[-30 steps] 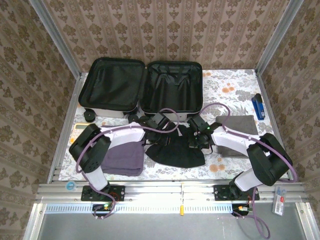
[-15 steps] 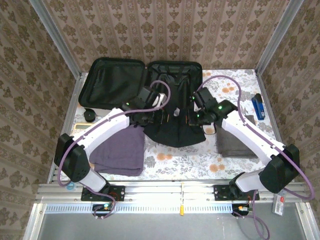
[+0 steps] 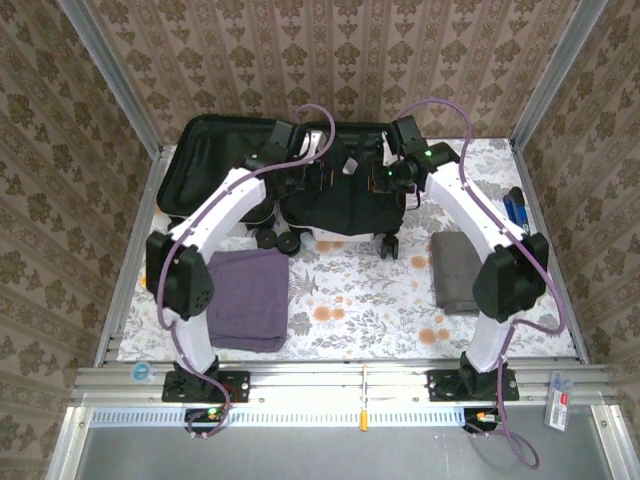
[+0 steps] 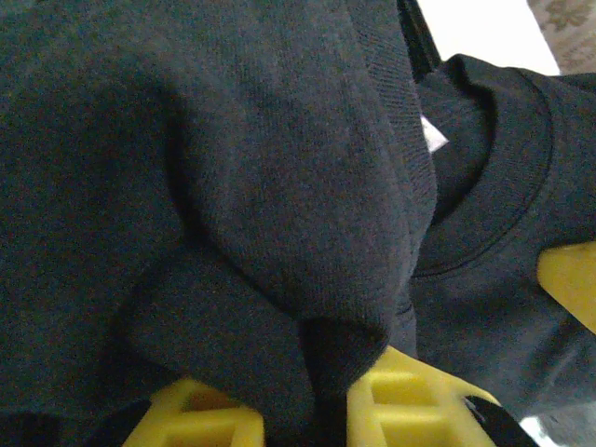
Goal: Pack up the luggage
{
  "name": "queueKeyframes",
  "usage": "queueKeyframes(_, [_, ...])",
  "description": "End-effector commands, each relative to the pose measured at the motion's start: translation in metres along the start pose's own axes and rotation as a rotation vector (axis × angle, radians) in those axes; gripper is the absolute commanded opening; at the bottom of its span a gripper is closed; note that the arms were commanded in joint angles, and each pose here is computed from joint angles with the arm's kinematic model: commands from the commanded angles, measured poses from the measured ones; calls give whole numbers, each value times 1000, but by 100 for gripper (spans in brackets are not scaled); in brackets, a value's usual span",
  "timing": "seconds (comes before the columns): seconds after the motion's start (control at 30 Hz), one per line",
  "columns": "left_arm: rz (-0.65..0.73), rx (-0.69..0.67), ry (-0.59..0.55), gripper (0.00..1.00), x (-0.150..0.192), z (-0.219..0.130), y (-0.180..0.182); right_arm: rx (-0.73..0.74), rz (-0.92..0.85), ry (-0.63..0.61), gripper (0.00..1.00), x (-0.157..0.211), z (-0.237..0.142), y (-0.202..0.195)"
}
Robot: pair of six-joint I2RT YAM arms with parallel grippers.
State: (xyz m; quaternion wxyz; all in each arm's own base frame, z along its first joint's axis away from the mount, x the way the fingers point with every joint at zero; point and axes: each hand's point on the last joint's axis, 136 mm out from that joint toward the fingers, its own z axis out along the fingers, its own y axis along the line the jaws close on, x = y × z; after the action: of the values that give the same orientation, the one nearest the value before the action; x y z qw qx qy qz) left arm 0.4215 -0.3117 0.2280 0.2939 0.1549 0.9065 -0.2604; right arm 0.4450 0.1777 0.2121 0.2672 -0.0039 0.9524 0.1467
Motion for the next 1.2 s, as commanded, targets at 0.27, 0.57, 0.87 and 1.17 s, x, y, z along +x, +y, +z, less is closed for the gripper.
queueKeyframes(0.27, [-4, 56, -140, 0, -58, 45, 39, 1, 14, -28, 0, -52, 52, -17])
queueKeyframes(0.57, [-48, 18, -129, 0, -56, 88, 79, 48, 27, 20, 0, -61, 93, -37])
queueKeyframes(0.87, [-29, -57, -151, 57, -89, 79, 113, 71, 66, 16, 65, -90, 97, -66])
queueKeyframes(1.17, [-10, -84, -193, 66, -101, 37, 103, 84, 58, -29, 68, -100, 57, -74])
